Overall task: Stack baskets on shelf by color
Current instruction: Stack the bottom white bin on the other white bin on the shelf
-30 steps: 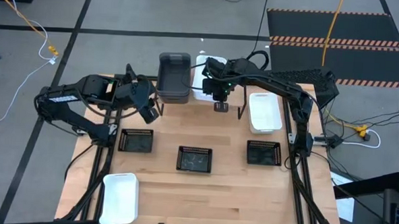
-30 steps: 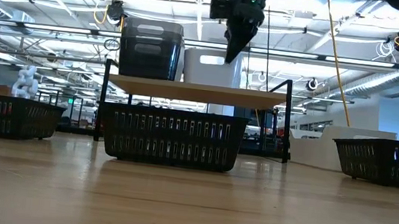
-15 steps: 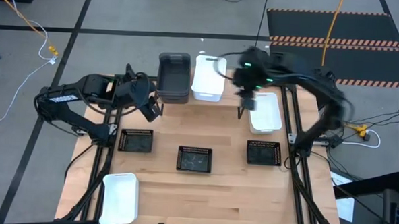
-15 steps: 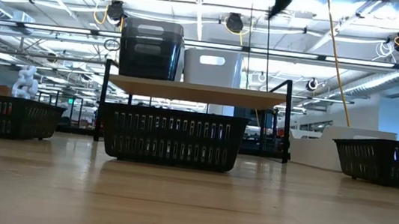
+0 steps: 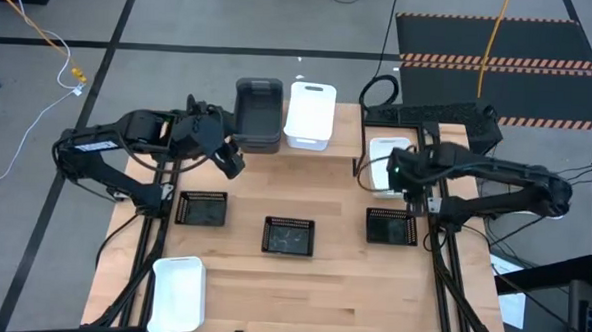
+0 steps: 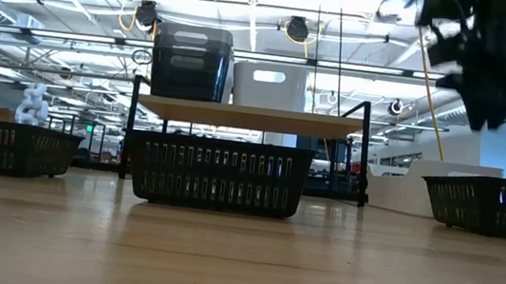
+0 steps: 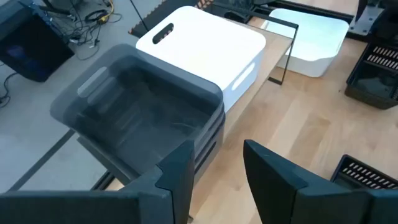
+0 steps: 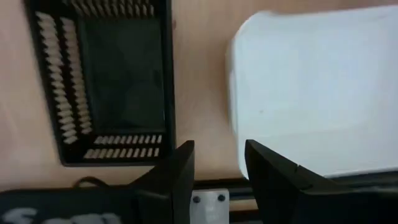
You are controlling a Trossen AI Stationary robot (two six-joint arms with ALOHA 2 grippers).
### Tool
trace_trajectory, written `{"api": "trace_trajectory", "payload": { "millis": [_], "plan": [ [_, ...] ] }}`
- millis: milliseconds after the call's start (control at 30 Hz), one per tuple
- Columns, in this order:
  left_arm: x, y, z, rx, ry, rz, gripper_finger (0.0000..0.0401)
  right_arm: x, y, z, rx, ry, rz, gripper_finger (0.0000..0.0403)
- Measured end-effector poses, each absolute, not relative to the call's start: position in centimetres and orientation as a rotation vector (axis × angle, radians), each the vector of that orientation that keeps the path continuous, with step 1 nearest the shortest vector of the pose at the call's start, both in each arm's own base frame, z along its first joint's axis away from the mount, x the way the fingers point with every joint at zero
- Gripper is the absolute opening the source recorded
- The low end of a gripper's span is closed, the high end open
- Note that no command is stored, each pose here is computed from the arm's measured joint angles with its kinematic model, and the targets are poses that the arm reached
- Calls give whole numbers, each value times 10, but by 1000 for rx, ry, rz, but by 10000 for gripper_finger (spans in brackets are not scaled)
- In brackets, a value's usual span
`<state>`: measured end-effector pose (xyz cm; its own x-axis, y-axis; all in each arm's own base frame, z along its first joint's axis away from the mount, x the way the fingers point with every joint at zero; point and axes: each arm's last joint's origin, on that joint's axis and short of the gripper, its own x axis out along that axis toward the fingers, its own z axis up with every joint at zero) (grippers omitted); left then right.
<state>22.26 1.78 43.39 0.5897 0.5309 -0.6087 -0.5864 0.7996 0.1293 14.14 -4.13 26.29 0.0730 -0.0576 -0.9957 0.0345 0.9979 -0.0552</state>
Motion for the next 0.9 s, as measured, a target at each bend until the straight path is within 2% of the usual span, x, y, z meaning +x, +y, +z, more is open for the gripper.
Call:
{"api": "trace_trajectory", "payload": {
  "millis": [233,433,667,800,900],
  "plan": [
    [229,18,429,-103,694,659,140,137,-41,214,-94,1539,-51,135],
    [236,17,423,-121,723,660,140,130,-44,199,-212,1613,-151,134],
    [243,15,419,-138,745,645,140,133,-41,217,-169,1585,-118,134],
    [244,15,416,-138,771,638,140,139,-41,238,-192,1481,-132,134],
    [241,11,414,-176,821,566,140,148,-42,252,-135,1362,-149,134]
  ]
}}
